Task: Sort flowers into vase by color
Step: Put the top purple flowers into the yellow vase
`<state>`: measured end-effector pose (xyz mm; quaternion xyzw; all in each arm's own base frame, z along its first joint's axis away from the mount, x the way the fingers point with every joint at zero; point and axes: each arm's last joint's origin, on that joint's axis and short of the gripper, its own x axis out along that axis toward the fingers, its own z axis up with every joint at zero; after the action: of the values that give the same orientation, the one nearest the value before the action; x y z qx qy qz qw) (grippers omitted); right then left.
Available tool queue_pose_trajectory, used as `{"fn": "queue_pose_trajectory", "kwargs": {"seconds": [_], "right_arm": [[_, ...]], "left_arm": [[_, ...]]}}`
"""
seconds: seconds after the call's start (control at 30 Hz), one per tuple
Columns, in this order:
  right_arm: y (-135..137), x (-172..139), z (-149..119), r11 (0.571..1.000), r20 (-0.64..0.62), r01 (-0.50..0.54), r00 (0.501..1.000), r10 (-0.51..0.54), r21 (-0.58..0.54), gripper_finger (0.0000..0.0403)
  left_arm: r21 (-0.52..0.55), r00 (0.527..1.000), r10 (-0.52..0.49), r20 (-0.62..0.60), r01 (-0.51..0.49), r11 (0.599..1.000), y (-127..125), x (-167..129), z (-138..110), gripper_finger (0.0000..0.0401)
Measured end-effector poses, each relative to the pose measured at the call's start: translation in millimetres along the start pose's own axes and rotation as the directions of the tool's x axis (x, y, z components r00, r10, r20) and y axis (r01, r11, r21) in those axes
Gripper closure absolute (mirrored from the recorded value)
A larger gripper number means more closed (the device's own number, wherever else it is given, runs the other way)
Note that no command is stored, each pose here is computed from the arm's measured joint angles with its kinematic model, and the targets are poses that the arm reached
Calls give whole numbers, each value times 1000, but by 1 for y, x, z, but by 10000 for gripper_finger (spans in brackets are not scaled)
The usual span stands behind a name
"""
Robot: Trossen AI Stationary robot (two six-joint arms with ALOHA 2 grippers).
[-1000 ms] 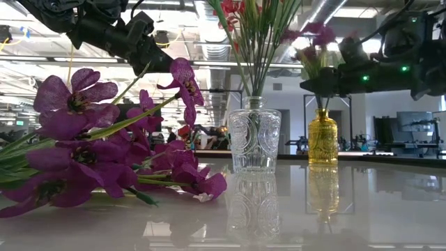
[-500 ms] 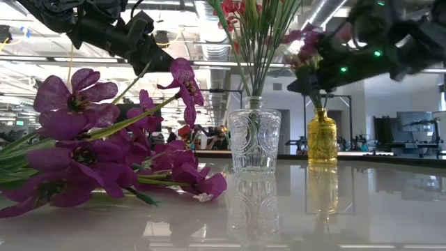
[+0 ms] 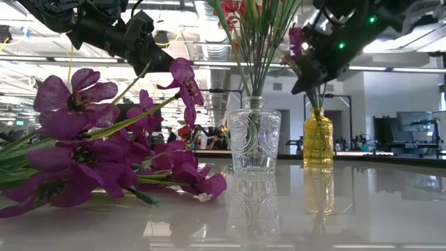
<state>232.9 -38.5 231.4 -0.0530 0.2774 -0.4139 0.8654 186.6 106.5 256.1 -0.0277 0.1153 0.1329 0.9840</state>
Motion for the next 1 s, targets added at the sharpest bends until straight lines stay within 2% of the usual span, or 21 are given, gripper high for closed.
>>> {"fn": "queue_pose_trajectory", "kwargs": {"seconds": [0.23,0.53,0.7,0.87,1.0], "right_arm": [[-2,-8,6,990,-174,-138,976,130,-30,163],[-8,-15,8,978,-274,-163,954,122,-133,163],[-9,-21,17,968,-297,-212,941,164,-137,163],[-11,-28,26,940,-341,-325,899,273,-103,163],[-12,-34,31,909,-387,-411,851,354,-72,163]], "left_arm": [[5,1000,-3,-27,3,1000,0,0,-3,243],[-8,997,-5,-72,4,1000,0,0,-7,243],[-8,997,-5,-72,4,1000,0,0,-7,243],[-11,997,-5,-78,4,1000,0,0,-8,243],[-29,991,-10,-135,6,1000,-1,-1,-13,243]]}}
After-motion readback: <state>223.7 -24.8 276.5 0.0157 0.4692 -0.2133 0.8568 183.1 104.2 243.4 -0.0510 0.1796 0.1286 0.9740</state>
